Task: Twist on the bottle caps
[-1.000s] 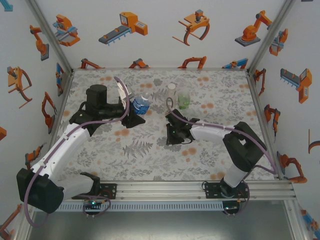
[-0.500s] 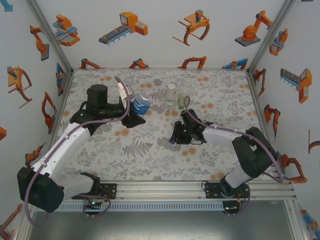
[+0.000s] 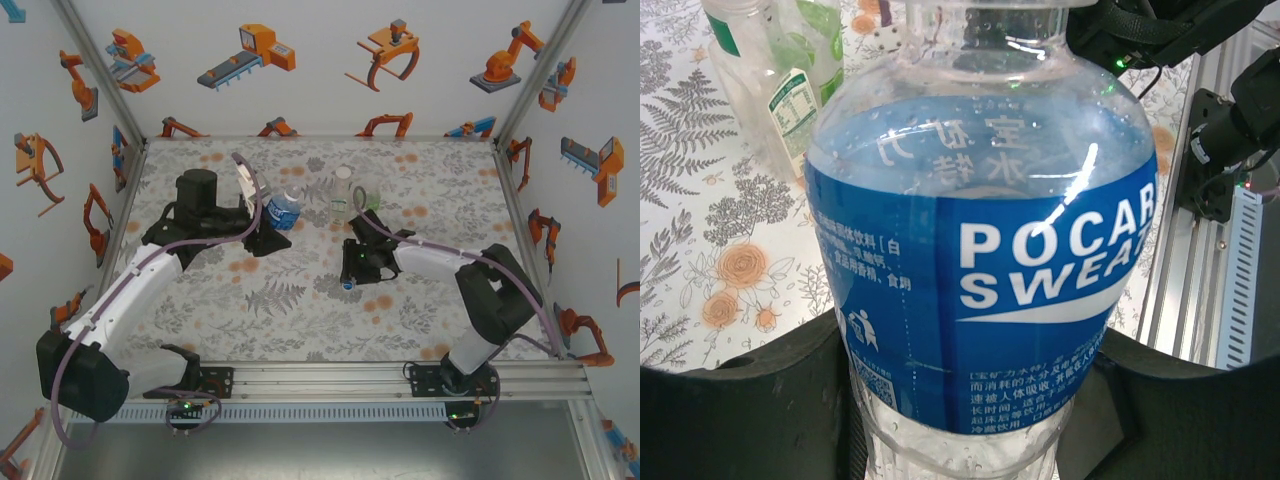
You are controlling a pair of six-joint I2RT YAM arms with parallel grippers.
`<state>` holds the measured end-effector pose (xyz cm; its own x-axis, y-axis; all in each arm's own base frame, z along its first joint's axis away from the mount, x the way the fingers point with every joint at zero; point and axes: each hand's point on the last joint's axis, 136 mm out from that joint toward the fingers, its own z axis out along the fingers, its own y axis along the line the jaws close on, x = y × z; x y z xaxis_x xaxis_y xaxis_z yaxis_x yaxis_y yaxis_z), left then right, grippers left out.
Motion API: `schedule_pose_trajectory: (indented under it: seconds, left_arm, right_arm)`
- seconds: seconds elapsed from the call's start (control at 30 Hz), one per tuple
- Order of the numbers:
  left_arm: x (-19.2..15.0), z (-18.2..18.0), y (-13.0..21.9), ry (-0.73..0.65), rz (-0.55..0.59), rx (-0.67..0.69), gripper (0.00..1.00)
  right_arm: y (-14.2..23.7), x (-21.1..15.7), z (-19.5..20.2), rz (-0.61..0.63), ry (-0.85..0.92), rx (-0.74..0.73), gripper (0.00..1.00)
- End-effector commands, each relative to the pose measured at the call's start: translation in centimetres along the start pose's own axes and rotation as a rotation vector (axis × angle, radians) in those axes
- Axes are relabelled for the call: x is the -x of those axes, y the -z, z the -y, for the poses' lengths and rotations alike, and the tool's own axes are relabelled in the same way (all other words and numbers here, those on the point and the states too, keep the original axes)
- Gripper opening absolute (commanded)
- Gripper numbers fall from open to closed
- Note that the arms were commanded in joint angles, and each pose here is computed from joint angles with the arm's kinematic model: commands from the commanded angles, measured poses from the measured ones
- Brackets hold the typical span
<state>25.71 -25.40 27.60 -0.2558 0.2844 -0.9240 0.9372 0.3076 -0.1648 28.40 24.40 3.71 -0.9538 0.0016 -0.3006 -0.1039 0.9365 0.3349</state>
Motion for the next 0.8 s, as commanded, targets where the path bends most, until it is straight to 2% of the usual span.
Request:
schedule_pose_trajectory:
  seconds: [0.0,0.3,0.77]
  left_arm:
    - [0.5,0.2,0.0,-0.018,0.002,-0.009,0.00]
    - [0.4,0.1,-0.1,-0.012,-0.004,-0.012,0.00]
    - [0.5,0.1,-0.1,-0.013,-0.002,-0.010,0.00]
  right_arm:
    - [-0.1,-0.5,0.8,-0.036,0.072,-0.112,0.47]
    - [0.0,-0.8,-0.4,-0.041,0.211,-0.253,0.45]
    - [0.3,-0.7,-1.8,-0.015,0.232,-0.233,0.39]
